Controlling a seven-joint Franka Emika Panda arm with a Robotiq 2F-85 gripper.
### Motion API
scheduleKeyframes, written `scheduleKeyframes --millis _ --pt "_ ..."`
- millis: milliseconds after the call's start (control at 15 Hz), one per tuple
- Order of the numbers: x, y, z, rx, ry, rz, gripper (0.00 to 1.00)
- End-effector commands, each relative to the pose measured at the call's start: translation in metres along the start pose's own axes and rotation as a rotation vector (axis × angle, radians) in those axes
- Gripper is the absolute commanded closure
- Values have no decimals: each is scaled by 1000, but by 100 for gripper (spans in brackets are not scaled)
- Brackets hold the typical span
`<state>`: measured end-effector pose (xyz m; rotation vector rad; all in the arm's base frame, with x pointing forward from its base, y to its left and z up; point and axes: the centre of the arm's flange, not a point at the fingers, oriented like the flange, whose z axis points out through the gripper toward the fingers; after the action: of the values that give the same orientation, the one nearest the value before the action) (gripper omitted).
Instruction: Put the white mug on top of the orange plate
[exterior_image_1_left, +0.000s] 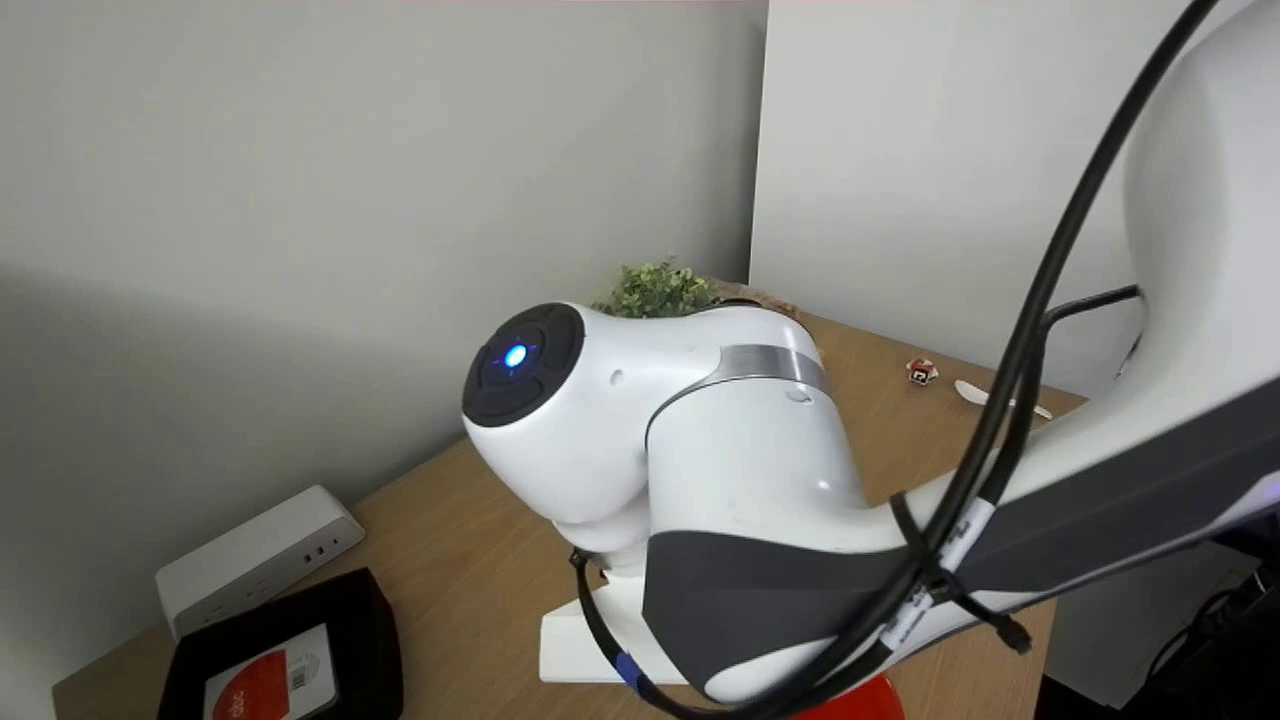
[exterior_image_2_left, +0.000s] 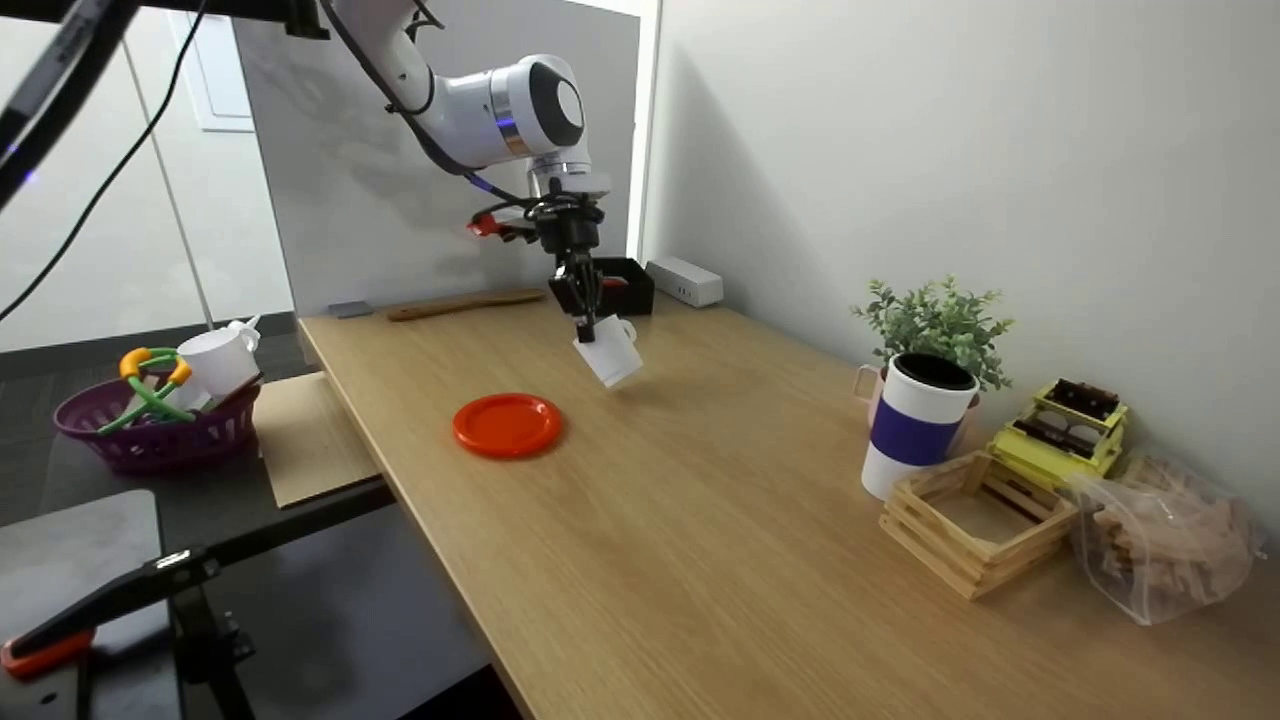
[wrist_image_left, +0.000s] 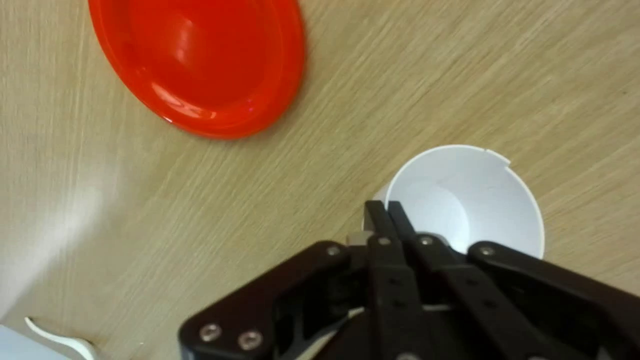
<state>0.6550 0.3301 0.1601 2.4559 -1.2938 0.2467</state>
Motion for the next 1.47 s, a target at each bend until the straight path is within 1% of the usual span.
scheduleKeyframes --millis 0,333,533,667,733,867,1067,1400 --pt "0 0 0 1 0 3 99" --pt "-1 -1 0 2 1 4 100" --pt "-1 11 -6 -40 2 -16 100" --pt "0 25 -10 -78 5 -72 100" --pt "1 30 -12 -91 6 -72 100" --pt "6 40 -17 -99 14 -143 100" --pt "19 48 -26 -84 33 -320 100" --pt "34 52 -31 10 28 -567 100"
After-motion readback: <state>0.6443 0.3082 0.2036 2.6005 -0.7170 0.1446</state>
